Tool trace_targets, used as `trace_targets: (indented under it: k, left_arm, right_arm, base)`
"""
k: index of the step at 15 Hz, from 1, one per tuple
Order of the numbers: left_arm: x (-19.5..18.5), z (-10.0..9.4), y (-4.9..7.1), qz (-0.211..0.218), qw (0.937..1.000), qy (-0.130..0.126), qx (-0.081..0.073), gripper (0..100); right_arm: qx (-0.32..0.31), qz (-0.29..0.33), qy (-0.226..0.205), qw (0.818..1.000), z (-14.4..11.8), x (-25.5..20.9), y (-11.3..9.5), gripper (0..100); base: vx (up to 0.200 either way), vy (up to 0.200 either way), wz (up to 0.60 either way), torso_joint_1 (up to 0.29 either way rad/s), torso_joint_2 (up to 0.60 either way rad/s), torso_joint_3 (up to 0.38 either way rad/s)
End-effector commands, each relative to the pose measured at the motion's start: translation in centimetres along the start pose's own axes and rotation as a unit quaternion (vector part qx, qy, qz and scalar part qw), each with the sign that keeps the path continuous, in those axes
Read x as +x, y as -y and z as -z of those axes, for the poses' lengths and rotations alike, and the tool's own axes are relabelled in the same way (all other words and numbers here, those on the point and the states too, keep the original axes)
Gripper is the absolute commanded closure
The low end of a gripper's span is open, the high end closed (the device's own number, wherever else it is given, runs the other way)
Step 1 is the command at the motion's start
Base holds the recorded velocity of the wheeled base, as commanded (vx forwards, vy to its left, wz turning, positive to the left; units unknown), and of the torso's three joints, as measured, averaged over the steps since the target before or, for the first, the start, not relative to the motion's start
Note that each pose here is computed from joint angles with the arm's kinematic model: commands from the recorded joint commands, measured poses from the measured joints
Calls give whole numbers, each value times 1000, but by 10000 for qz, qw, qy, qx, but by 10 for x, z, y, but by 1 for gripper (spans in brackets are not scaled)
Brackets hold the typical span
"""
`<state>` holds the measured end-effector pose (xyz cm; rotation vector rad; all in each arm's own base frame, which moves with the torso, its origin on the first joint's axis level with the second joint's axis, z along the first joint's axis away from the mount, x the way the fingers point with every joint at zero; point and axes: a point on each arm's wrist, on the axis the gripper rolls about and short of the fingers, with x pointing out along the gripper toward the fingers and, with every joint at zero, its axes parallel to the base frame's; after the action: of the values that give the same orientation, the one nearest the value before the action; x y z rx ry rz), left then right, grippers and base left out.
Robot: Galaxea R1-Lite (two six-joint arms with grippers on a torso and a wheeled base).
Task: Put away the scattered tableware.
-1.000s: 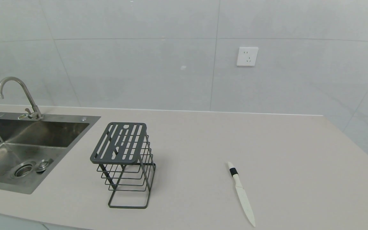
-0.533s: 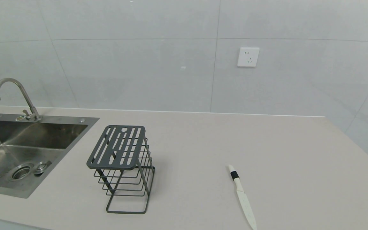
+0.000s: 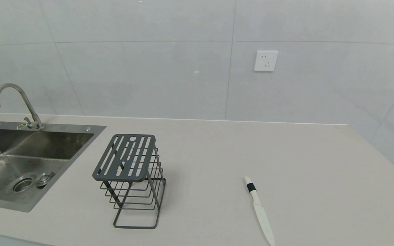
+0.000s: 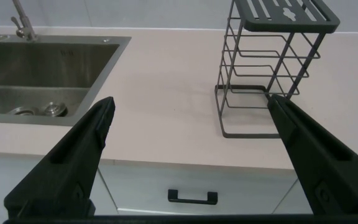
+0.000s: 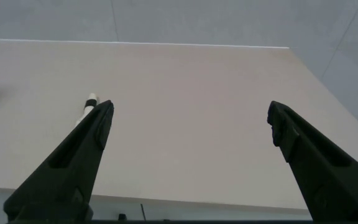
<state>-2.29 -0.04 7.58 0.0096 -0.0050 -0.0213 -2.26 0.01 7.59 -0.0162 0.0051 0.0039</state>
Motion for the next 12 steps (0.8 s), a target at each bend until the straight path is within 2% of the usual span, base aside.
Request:
trace_targets:
  k: [1,4,6,7,10,12]
  left_arm:
    - [0,0,0,1,10000,6,6,0]
    - [0,0,0,-7,10000,-9,-10,0]
    - [0,0,0,-7,10000,-9,-17,0]
    - [0,0,0,-14,10000,-9,-17,0]
    - [0,0,0,-14,10000,-9,-10,0]
    - [0,0,0,-7,10000,-9,36,0]
  right_arm:
    - [12,4,-5,10000,0,0,0,0]
    - [42,-11,3,10000,0,0,0,0]
    - [-90,-11,976,9952,-22,-3,0,0]
    - [-325,-102,1018,9942,-30,-2,-1,0]
    - [-411,-867,353,9948,-70,20,-4,0]
    - [-270,-1542,-483,9865,-74,48,-5,0]
  base:
    - [0,0,0,0,0,0]
    - [0,0,0,0,0,0]
    - [0,0,0,0,0,0]
    - [0,0,0,0,0,0]
    - [0,0,0,0,0,0]
    - [0,0,0,0,0,0]
